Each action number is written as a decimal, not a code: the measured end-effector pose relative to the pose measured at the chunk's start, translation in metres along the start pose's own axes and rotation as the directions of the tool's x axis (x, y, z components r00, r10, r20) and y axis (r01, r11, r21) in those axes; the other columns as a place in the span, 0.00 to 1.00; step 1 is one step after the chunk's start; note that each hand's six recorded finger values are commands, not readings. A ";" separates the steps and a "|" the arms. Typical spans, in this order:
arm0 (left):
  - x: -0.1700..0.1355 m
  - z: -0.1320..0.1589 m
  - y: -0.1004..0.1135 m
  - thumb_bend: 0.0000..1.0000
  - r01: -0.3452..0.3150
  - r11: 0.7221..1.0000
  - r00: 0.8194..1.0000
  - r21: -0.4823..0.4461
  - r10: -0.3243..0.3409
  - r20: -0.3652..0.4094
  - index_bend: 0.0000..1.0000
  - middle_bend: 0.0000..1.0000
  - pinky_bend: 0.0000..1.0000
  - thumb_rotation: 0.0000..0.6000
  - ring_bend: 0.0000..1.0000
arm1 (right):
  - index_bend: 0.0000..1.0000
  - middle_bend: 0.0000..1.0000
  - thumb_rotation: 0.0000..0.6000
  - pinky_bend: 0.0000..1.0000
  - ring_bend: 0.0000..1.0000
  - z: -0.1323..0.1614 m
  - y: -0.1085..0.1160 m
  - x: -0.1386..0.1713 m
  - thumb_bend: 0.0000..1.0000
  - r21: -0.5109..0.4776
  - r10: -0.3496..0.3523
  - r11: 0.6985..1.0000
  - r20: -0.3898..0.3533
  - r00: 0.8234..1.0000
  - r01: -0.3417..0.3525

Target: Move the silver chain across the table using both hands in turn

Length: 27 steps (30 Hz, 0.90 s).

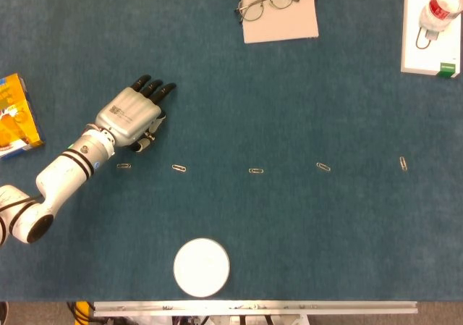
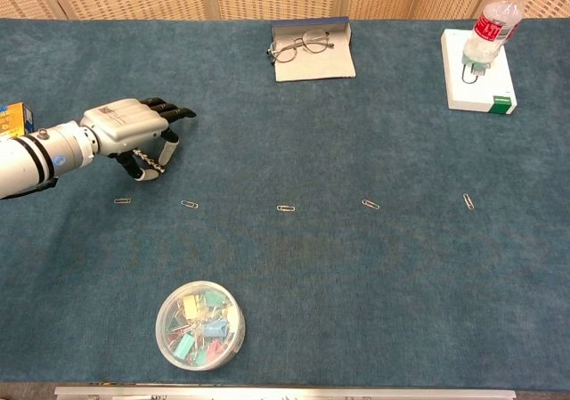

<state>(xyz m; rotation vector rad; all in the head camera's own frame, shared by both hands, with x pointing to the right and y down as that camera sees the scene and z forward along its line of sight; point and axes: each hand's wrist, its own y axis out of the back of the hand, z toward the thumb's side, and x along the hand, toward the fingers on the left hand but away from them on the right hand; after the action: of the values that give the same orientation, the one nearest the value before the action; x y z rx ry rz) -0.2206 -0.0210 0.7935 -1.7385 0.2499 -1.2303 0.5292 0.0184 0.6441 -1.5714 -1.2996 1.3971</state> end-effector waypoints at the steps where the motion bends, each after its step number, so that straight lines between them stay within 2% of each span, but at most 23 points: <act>1: 0.000 0.000 0.000 0.28 0.001 1.000 1.000 0.000 -0.001 0.000 0.53 0.00 0.00 1.00 0.00 | 0.30 0.20 1.00 0.32 0.12 0.000 0.000 0.000 0.34 0.000 0.000 1.000 0.000 1.000 0.000; 27: -0.003 -0.005 -0.002 0.33 -0.001 1.000 1.000 -0.013 0.001 -0.018 0.55 0.00 0.00 1.00 0.00 | 0.30 0.20 1.00 0.32 0.12 0.002 0.002 0.000 0.34 -0.001 -0.006 1.000 -0.007 1.000 0.006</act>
<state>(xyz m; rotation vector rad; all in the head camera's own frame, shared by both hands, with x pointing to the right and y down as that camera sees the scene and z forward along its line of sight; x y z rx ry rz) -0.2268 -0.0209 0.7939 -1.7387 0.2698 -1.2468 0.5276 0.0179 0.6417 -1.5706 -1.3000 1.3865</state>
